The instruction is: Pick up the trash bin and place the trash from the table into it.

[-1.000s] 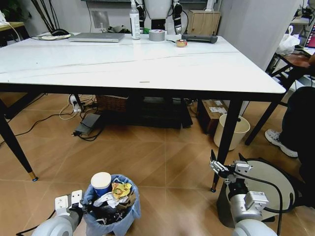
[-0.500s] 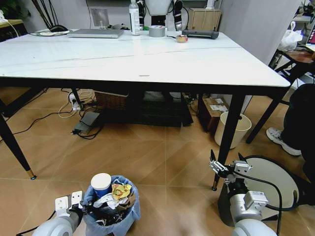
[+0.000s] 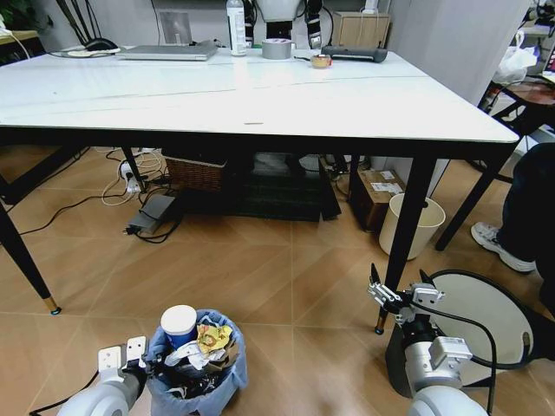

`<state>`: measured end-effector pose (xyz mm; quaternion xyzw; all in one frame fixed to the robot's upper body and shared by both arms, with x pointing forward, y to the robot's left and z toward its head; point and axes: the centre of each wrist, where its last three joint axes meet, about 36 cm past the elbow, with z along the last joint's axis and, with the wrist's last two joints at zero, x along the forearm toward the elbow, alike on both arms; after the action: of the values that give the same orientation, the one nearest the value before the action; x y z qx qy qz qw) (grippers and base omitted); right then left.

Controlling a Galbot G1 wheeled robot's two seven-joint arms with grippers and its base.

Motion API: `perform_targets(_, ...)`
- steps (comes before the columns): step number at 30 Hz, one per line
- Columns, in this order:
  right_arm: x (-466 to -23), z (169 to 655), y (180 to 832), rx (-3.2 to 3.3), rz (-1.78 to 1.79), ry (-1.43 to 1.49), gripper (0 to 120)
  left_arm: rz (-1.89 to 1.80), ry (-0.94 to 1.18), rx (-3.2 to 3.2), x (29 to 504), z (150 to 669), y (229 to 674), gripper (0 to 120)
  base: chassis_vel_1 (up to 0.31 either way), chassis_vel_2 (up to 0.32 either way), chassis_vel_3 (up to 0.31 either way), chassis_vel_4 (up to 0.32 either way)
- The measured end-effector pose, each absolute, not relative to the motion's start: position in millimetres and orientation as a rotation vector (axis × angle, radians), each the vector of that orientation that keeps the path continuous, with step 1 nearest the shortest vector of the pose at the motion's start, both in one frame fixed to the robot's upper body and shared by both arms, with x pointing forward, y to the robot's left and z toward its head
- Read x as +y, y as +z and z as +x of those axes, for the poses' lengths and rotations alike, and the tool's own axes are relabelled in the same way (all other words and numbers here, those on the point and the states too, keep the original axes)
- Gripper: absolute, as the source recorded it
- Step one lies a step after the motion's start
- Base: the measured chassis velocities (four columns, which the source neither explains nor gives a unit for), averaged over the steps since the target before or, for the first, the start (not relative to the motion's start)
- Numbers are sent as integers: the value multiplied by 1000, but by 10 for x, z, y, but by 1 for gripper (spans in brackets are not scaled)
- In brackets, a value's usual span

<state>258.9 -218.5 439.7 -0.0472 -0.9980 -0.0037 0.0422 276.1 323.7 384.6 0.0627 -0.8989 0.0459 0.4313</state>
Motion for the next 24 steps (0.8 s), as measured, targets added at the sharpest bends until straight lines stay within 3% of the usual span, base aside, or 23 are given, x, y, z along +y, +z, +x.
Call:
perform_targets(10,-2182,2589,4391,-3053,-144,-9,100,164,113,-2242,3254,2761,3825,2,0,0,0,0)
perform_targets(24,-2182,2607,4373,-3053,-142,-7,100,178,73,-2267,3210,2735,3838,51,0,0,0,0)
